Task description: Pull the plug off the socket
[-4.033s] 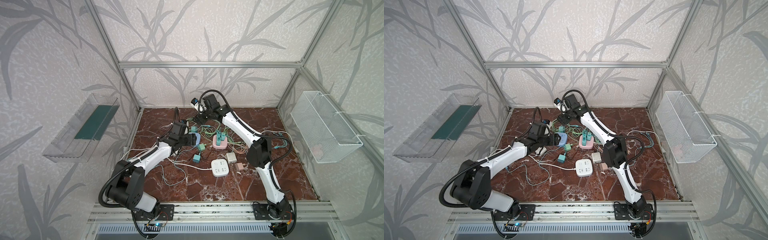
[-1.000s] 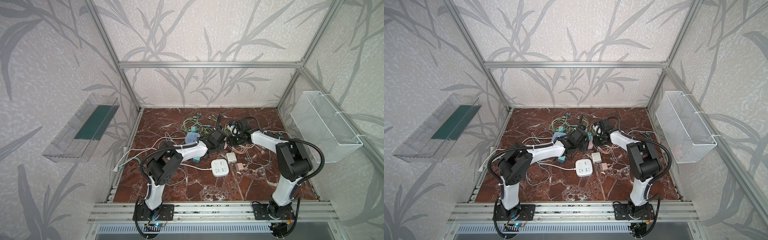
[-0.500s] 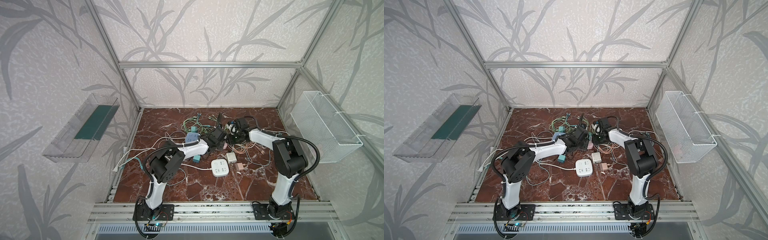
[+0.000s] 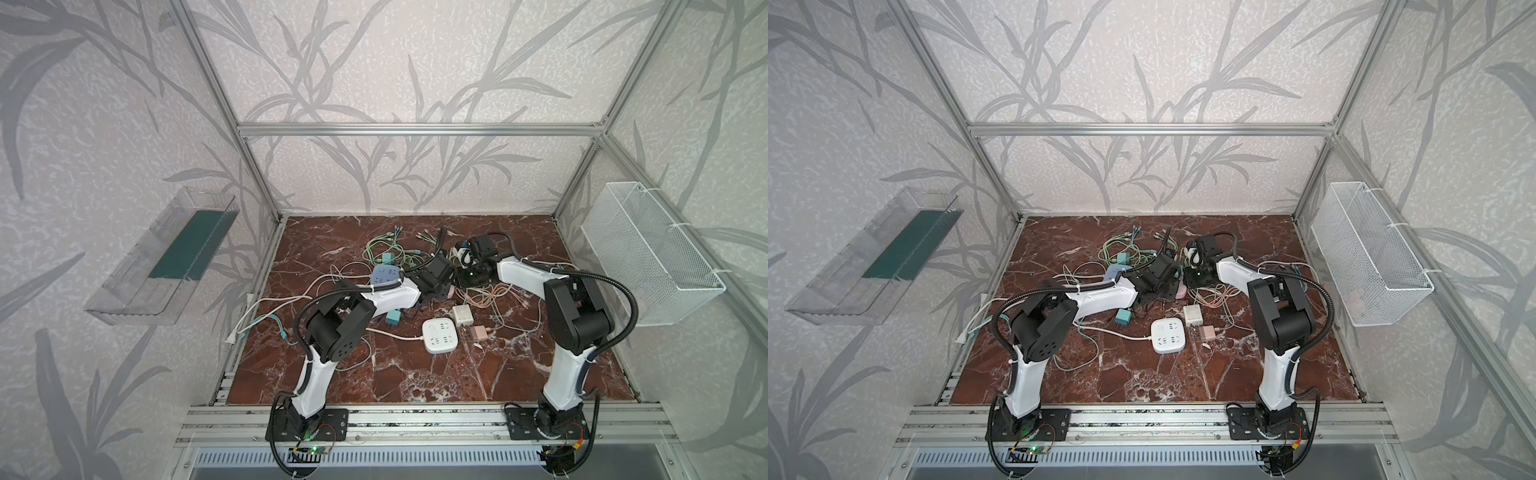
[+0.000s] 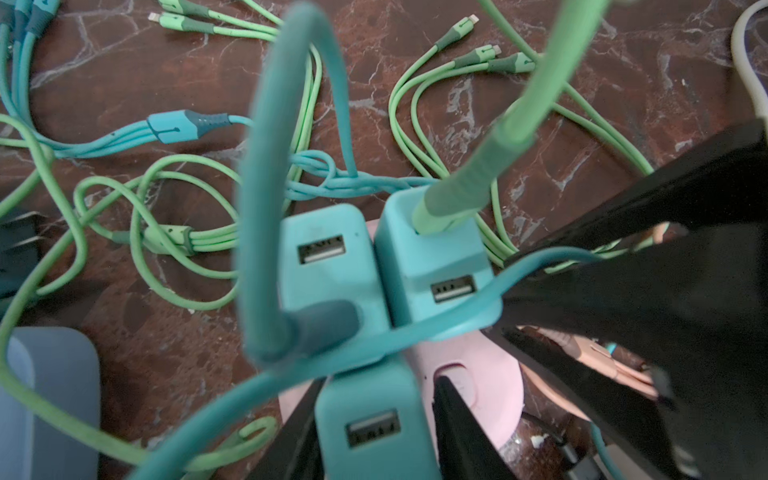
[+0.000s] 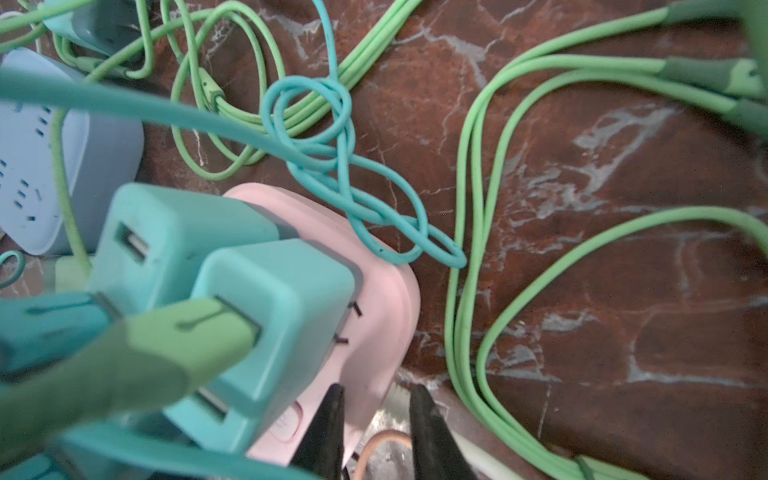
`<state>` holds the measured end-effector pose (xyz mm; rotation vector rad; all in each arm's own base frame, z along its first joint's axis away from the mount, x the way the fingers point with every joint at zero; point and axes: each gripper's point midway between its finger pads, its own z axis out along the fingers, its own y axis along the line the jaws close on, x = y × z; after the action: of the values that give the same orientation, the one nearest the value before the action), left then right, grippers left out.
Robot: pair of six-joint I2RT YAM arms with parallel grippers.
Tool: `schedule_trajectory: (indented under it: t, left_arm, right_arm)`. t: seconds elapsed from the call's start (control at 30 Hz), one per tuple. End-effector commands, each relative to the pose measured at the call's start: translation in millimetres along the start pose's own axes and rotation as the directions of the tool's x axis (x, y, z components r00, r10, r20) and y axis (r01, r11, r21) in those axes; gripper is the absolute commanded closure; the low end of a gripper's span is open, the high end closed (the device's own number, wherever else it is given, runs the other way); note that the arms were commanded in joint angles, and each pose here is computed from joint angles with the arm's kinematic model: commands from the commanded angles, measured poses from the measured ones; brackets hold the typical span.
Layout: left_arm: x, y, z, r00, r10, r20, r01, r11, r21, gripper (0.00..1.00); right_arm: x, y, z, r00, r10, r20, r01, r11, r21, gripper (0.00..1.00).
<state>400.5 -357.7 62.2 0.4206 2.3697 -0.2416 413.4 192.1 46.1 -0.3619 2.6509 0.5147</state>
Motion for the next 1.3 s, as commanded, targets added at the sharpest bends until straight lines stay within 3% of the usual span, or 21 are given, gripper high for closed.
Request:
schedule_trajectory:
  t: [0.0, 0.3, 1.27]
  left_arm:
    - [-7.2, 0.7, 1.4, 1.0, 0.0, 0.011, 0.001, 1.0, -0.015, 0.61]
    - [-7.9, 0.0, 0.7, 1.0, 0.004, 0.011, -0.004, 1.0, -0.009, 0.75]
    - [-54.5, -18.8, -20.8, 0.992, -0.088, 0.094, 0.081, 0.994, 0.076, 0.86]
  right_arm:
    - [5.4, -0.7, 6.5, 0.999, 0.012, -0.034, -0.012, 1.0, 0.001, 0.72]
    - [10.4, -1.2, 6.6, 0.999, 0.003, -0.05, -0.002, 1.0, 0.009, 0.73]
    - [36.3, -6.3, 17.0, 0.984, -0.037, -0.175, 0.05, 0.996, 0.068, 0.75]
